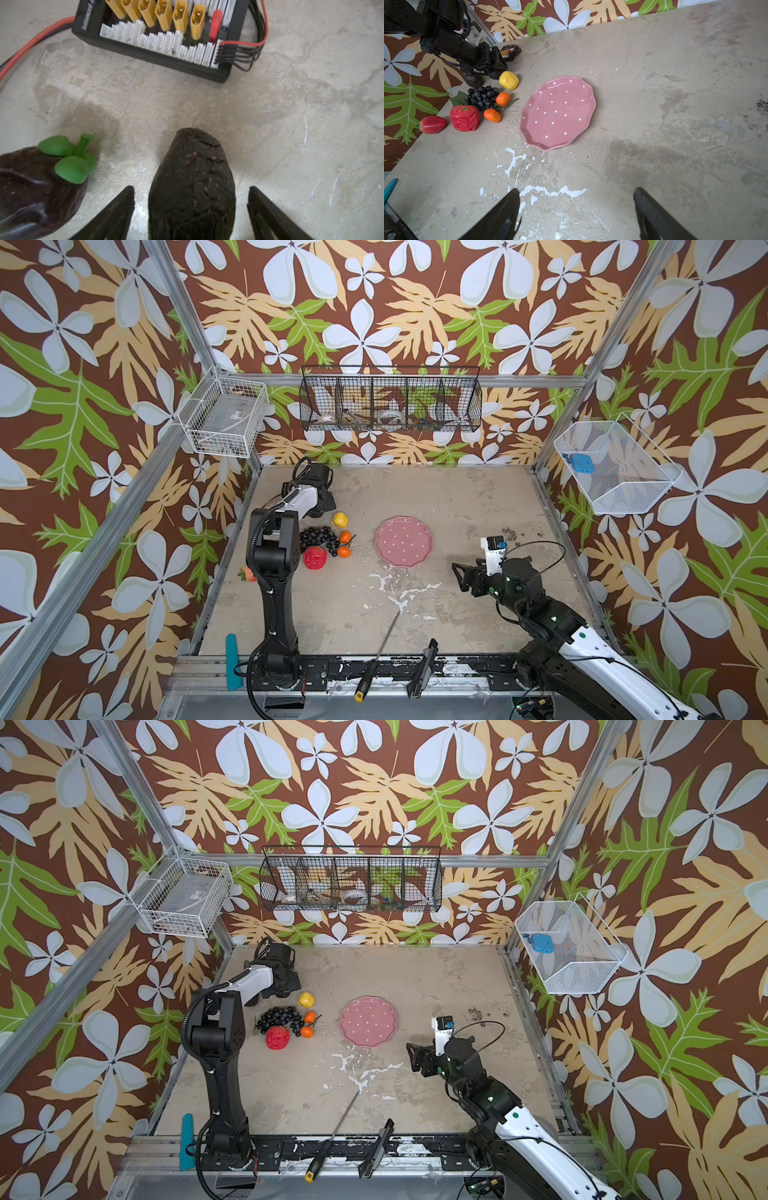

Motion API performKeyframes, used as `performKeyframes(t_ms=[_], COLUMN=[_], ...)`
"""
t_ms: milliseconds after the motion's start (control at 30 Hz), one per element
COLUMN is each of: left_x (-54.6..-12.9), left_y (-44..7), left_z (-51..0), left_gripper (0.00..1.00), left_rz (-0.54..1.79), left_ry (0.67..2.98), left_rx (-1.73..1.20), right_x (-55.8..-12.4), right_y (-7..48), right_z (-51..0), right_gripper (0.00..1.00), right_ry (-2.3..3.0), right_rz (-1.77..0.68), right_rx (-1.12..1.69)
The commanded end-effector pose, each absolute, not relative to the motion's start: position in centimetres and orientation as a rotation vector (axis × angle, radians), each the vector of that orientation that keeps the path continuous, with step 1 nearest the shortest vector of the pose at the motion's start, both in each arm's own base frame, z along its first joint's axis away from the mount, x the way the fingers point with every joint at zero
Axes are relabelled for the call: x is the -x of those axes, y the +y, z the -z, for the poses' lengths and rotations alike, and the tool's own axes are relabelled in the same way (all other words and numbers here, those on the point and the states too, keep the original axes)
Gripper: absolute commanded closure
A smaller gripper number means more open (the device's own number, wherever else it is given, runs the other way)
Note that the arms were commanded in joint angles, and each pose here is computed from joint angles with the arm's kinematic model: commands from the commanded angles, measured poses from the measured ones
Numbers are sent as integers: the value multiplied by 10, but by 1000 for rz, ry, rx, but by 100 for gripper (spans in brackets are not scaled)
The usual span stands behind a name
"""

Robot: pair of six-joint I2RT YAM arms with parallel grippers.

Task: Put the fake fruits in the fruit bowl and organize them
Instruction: 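Grasp the dark avocado with the left gripper while the right gripper withdraws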

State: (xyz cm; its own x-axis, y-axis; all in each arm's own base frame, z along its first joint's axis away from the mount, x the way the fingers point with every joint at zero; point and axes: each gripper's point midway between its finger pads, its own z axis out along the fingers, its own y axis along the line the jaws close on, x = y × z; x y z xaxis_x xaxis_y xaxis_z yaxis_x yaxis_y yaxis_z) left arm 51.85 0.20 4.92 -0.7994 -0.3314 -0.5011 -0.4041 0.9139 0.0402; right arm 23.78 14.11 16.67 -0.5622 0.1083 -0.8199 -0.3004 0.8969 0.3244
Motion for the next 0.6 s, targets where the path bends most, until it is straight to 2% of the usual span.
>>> performKeyframes(t_ms=[0, 233, 567], left_x=[-518, -516, -515], left_y=[0, 2, 2], left_z=[-42, -38, -45], left_gripper=[19, 26, 43], left_rz=[-157, -148, -122], left_ry=[2607, 2611, 2585], left_rx=[528, 555, 566], right_x=[-241, -241, -241], right_y=[140, 137, 137], right_z=[-170, -169, -167], right_gripper=[15, 14, 14], right_ry=[2087, 2091, 2098], right_rz=[-529, -514, -512], right_rx=[125, 115, 113])
